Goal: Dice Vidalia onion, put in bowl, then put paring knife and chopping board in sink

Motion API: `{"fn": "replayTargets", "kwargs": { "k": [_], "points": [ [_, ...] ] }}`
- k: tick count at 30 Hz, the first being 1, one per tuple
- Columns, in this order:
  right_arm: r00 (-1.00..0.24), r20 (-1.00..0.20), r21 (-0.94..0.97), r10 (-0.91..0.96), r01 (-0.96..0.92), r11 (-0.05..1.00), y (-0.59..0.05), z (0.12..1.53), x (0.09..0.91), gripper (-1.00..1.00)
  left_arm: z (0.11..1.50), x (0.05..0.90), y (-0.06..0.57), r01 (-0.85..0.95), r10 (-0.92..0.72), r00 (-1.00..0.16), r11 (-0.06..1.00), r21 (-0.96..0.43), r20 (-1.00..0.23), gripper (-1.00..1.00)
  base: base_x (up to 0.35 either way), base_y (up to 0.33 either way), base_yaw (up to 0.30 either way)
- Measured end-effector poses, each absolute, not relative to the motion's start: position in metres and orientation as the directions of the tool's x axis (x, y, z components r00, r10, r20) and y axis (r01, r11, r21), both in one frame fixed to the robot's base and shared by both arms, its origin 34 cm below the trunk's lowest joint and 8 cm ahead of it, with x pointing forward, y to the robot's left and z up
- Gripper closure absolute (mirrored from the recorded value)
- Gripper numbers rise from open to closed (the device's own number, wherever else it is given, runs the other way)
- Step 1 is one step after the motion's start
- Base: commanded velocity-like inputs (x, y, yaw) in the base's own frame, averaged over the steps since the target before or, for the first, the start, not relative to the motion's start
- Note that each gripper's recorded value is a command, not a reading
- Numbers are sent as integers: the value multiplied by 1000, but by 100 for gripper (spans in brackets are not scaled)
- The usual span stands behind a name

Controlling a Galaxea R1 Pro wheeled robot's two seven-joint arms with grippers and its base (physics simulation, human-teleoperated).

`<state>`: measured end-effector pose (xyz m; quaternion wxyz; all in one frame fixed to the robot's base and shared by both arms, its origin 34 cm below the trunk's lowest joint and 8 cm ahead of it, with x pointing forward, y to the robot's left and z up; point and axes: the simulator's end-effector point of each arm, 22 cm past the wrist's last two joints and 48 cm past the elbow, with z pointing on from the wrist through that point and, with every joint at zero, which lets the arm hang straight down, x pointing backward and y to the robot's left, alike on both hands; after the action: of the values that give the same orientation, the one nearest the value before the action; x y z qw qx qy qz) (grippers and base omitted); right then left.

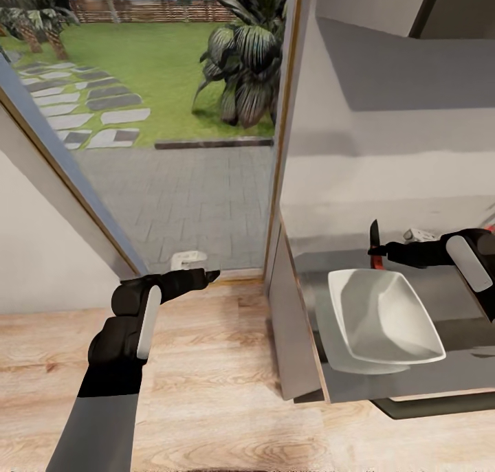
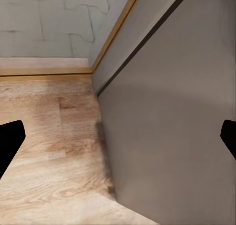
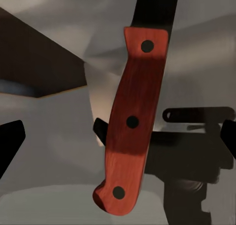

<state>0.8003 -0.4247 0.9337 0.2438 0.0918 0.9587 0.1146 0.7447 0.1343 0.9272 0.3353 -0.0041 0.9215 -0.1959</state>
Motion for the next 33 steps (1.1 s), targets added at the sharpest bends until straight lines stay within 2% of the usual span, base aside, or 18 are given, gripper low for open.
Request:
{"fn": "replayTargets", "kwargs": {
  "k": [33],
  "points": [
    [-872, -430, 263, 232, 125, 957, -425, 921, 799, -100, 907, 739, 129, 114, -138, -801, 920, -375, -582, -100, 0, 4, 0]
  ]
}}
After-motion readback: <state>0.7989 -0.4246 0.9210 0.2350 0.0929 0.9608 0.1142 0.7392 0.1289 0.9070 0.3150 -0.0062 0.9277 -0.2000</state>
